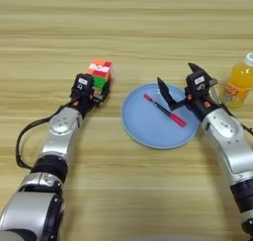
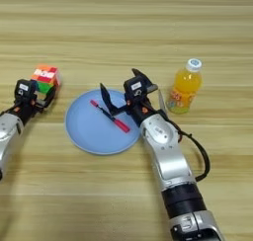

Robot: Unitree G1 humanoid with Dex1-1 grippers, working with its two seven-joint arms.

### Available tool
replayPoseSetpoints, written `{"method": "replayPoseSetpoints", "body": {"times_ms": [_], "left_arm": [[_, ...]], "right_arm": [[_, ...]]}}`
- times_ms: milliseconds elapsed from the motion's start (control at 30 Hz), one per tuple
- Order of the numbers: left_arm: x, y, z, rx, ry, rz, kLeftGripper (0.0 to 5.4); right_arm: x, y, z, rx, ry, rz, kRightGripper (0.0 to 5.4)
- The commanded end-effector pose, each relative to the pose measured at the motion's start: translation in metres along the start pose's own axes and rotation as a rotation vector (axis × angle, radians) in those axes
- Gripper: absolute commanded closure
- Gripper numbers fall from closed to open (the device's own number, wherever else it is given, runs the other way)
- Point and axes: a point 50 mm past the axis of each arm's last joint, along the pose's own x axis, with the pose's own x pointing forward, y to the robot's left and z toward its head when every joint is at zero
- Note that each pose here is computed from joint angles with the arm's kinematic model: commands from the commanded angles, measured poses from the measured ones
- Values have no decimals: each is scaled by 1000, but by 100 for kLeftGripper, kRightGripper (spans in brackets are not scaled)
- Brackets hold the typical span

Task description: Move the objects on the table

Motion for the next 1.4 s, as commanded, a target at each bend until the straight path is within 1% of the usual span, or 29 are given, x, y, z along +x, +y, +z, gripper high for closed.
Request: {"method": "replayPoseSetpoints", "body": {"times_ms": [33,167,400,533,767,900,1100,1300,1400], "left_arm": [[-5,-7,13,10,-65,-90,213],[-13,-14,26,-3,-114,-148,213],[-26,-30,37,-14,-118,-251,214],[-31,-38,40,-2,-113,-330,214],[-37,-48,38,13,-83,-420,214],[-41,-54,34,30,-68,-476,214],[-42,-56,32,41,-51,-491,214],[-46,-63,27,65,-19,-547,214],[-46,-65,23,61,5,-550,214]], "right_arm": [[3,0,1,-5,-6,-1,0],[3,-1,1,-5,-4,-7,0],[5,-3,1,-1,-4,-21,0],[6,-4,0,3,-1,-34,0],[7,-8,0,11,4,-60,0],[8,-9,-1,14,6,-71,0],[8,-9,-1,17,9,-78,0],[8,-10,-1,18,11,-80,0],[8,-10,-1,19,11,-81,0]]}}
